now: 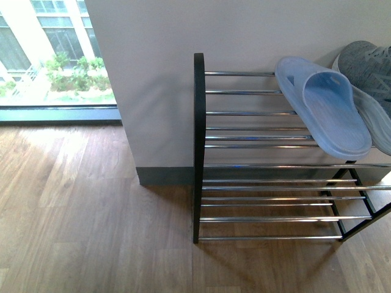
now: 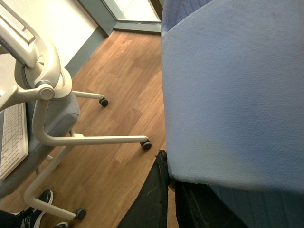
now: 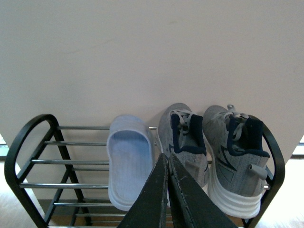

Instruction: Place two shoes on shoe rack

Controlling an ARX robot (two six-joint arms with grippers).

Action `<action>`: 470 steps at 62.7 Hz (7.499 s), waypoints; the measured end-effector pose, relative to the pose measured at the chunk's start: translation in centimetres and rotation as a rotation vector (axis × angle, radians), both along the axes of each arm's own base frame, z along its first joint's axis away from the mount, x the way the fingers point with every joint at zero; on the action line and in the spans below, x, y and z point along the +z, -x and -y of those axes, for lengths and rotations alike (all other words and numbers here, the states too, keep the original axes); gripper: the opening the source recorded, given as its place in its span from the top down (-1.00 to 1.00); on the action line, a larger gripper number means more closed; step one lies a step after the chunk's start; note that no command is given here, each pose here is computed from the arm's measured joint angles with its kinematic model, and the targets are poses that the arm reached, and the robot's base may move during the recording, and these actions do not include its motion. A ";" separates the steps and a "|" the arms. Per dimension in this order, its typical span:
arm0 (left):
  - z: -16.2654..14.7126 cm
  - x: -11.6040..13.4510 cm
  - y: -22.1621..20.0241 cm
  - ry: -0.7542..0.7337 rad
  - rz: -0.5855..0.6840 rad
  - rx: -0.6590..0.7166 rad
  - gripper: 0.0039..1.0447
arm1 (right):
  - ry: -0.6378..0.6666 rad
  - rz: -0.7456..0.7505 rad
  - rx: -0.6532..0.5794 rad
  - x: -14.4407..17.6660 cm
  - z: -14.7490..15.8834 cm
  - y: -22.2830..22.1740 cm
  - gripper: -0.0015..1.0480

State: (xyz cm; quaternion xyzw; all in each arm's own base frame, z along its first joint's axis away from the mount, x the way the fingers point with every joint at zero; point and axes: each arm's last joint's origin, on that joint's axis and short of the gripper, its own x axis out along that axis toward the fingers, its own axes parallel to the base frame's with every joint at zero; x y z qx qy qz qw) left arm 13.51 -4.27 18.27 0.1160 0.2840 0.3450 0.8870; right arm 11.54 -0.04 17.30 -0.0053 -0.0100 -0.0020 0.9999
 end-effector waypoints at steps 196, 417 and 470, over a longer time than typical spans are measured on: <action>16.6 -5.6 -30.0 0.149 -0.392 -0.480 0.97 | -0.003 -0.005 0.002 -0.3 0.0 1.9 -0.82; -4.2 -1.6 3.7 0.250 0.591 -0.717 0.99 | -0.003 -0.005 0.002 -0.3 0.0 1.9 -0.82; -4.2 -1.6 3.7 0.249 0.591 -0.718 -0.83 | -0.003 -0.005 0.002 -0.3 0.0 1.9 -0.82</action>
